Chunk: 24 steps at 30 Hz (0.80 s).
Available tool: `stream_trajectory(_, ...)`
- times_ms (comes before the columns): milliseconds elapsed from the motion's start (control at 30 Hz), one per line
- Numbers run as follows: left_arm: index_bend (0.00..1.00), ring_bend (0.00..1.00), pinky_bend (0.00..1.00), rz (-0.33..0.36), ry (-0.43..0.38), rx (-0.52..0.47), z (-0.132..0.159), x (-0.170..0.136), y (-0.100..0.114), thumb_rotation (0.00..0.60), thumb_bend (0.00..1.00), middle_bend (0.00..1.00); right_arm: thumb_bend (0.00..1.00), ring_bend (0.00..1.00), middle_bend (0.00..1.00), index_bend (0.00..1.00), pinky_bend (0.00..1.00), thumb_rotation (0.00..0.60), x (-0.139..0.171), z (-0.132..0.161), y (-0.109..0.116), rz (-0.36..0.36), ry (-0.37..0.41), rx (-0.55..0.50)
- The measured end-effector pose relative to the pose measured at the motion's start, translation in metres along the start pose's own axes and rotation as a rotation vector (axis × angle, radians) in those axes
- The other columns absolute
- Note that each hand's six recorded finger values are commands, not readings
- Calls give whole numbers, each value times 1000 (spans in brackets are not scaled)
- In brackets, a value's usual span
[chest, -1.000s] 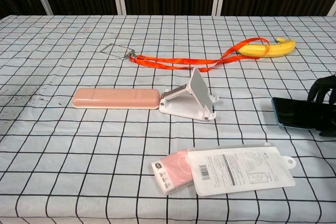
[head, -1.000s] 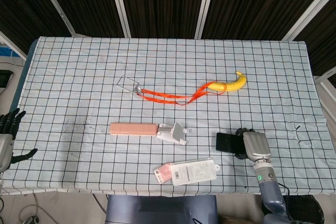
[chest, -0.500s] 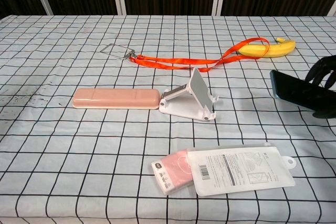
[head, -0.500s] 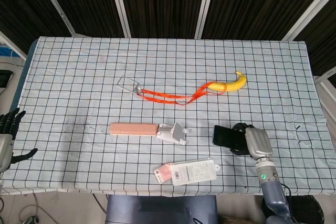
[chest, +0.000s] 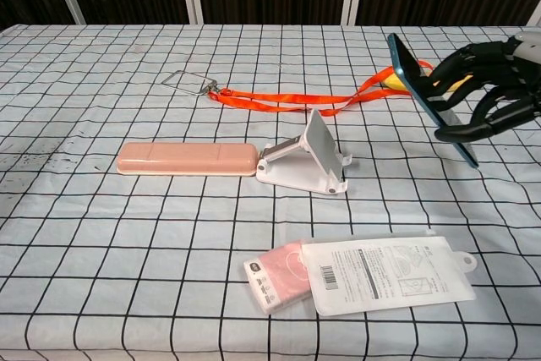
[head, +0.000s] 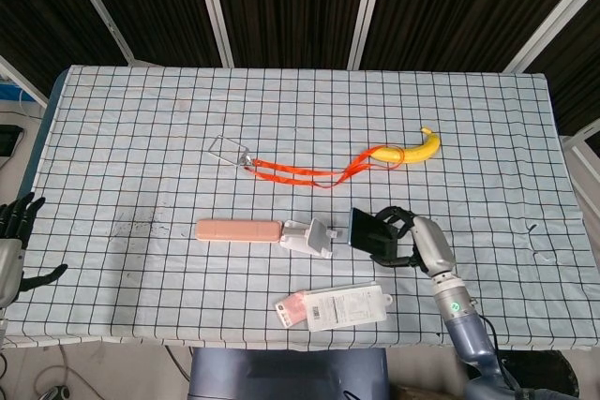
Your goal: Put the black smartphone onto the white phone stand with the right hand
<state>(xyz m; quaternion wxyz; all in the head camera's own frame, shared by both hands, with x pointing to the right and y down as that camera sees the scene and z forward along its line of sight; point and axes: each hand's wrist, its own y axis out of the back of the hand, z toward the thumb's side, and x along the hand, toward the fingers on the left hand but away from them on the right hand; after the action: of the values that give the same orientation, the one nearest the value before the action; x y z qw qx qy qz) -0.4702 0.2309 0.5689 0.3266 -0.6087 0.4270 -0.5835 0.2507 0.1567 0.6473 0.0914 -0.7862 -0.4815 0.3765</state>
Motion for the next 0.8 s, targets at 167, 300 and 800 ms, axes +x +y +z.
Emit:
stream_trajectory(167, 0, 0, 0, 0, 1, -1, 0, 0, 0, 600, 0, 0, 254, 565, 669, 676, 504, 600, -9, 7, -13, -31, 28, -72)
stream_trajectory(300, 0, 0, 0, 0, 2, -2, 0, 1, 0, 600, 0, 0, 253, 564, 669, 676, 504, 600, -13, 11, -20, -51, 39, -104)
stream_trajectory(800, 0, 0, 0, -11, -1, -5, 0, 2, -2, 600, 0, 0, 253, 563, 669, 676, 504, 600, -23, 12, -58, -48, -2, -214)
